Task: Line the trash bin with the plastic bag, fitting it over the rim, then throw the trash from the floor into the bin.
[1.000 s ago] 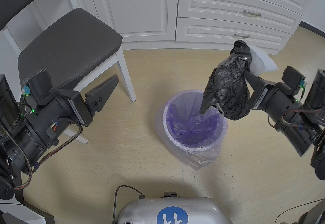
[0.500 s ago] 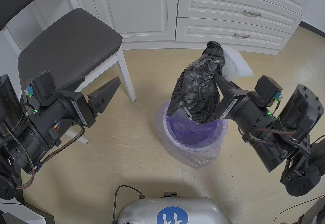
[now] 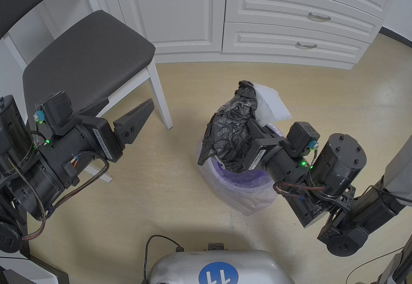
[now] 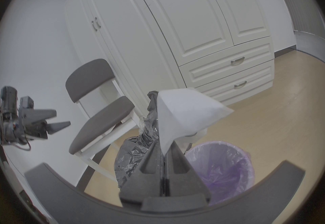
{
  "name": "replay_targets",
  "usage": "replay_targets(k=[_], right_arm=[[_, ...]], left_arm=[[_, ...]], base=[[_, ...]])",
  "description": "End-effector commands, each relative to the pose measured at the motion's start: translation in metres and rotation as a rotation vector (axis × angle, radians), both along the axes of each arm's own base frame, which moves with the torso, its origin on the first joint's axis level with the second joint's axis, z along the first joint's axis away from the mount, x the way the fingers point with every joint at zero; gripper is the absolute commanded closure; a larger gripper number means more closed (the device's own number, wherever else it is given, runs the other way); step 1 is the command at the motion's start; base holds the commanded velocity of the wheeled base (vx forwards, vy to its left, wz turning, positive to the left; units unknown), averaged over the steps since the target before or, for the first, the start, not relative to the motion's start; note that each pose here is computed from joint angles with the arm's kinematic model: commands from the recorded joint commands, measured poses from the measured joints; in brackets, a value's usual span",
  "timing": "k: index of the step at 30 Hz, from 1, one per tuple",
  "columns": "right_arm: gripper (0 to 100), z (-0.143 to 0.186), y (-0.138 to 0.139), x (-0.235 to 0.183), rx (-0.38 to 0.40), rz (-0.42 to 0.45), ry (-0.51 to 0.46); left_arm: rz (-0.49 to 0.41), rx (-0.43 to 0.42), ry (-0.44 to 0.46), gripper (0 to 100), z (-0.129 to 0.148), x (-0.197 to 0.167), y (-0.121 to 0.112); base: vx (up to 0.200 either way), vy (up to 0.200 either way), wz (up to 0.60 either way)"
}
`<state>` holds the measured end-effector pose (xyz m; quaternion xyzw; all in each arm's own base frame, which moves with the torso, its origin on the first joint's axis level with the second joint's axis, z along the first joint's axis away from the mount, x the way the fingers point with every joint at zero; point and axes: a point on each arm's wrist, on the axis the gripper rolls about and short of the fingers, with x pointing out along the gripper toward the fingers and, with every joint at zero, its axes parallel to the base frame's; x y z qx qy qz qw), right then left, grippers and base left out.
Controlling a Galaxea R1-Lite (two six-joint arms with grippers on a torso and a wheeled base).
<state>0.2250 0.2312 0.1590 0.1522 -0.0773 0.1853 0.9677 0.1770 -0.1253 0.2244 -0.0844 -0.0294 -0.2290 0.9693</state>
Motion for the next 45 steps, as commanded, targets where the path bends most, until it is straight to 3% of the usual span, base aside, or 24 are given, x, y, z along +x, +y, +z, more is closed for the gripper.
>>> replay_targets(k=[1,9,19,26,40,45], right_arm=[[100,-0.029,-0.001,0.028,-0.053,-0.058,0.051],[100,-0.056,-0.015,0.061,-0.089,-0.149,0.091],[100,-0.097,-0.022,0.083,-0.184,-0.149,0.135],[100,-0.109,-0.029,0.099,-0.186,-0.176,0.146],[100,-0.120,-0.028,0.098,-0.193,-0.149,0.173],[100,-0.125,-0.028,0.100,-0.162,-0.119,0.195]], left_arm=[[0.000,0.000,0.001,0,0.000,0.000,0.000],[-0.001,0.007,0.009,0,-0.003,0.001,-0.001],[-0.001,0.010,0.009,0,-0.003,0.001,-0.001],[-0.002,0.009,0.006,0,-0.003,0.000,-0.001],[-0.004,0.008,0.005,0,-0.003,-0.001,-0.001],[-0.007,0.006,0.001,0,-0.002,-0.002,-0.001]], base=[[0.000,0.000,0.00],[0.000,0.000,0.00],[0.000,0.000,0.00],[0.000,0.000,0.00],[0.000,0.000,0.00],[0.000,0.000,0.00]])
